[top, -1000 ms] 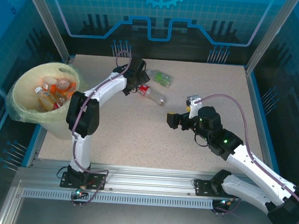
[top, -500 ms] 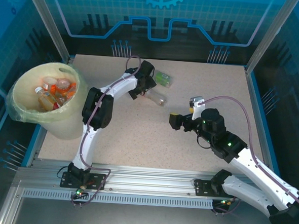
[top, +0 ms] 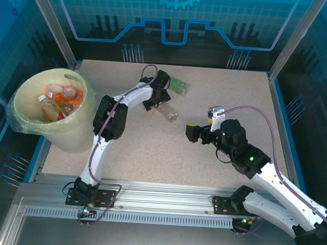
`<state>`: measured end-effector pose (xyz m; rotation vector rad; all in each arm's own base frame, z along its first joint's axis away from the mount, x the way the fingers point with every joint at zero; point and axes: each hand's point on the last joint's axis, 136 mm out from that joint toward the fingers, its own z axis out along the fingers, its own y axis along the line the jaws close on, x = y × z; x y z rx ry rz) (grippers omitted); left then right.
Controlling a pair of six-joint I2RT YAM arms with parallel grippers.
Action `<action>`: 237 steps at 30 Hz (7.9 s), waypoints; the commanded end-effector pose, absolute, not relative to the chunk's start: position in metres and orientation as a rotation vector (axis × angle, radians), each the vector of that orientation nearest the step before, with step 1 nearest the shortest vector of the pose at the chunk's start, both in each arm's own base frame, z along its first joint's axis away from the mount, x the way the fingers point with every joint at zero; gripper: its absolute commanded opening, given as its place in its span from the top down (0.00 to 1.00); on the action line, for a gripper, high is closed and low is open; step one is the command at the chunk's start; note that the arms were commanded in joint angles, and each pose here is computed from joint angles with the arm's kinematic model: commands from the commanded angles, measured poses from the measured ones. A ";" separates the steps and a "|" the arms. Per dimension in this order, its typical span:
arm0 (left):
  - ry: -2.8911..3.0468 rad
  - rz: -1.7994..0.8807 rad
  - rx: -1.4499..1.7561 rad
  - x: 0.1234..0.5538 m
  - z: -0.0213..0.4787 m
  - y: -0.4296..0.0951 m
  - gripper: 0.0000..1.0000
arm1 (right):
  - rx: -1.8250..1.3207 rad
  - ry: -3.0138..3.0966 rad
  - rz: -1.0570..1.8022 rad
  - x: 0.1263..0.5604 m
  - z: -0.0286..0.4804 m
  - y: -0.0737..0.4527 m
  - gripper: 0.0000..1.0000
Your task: Put the plastic bottles in the bin
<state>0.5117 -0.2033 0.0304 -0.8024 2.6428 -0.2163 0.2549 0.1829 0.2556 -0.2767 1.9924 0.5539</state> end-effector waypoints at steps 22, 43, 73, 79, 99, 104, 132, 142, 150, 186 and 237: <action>2.520 -0.436 -0.345 0.490 0.100 -0.216 0.53 | -0.298 1.973 0.641 0.250 0.258 0.196 0.00; 2.049 -0.543 -0.130 0.407 0.340 -0.162 0.54 | -0.308 1.900 0.666 0.258 0.271 0.205 0.00; 1.758 0.270 -0.608 0.280 0.444 0.094 0.55 | -0.381 1.941 0.654 0.276 0.268 0.228 0.00; 1.789 0.331 -0.776 0.267 0.416 0.134 0.55 | -0.391 1.949 0.658 0.278 0.267 0.232 0.00; 1.920 0.237 -1.169 0.250 0.334 0.187 0.41 | -0.438 1.986 0.682 0.285 0.275 0.248 0.00; 2.035 0.127 -1.140 0.271 0.320 0.173 0.23 | -0.431 1.985 0.671 0.284 0.276 0.246 0.00; 1.905 0.061 -0.850 0.287 0.398 0.115 0.01 | -0.412 2.000 0.640 0.280 0.268 0.237 0.00; 1.868 -0.242 -0.548 0.320 0.435 0.010 0.01 | -0.327 2.009 0.569 0.279 0.258 0.216 0.00; 1.901 -0.387 -0.254 0.358 0.431 -0.104 0.01 | -0.256 2.062 0.504 0.284 0.244 0.201 0.00; 2.098 -0.298 -0.135 0.360 0.325 -0.134 0.01 | -0.861 2.354 0.215 0.501 0.116 0.186 0.01; 2.102 -0.698 0.060 0.367 0.305 -0.182 0.01 | -0.763 2.216 0.229 0.499 0.156 0.220 0.70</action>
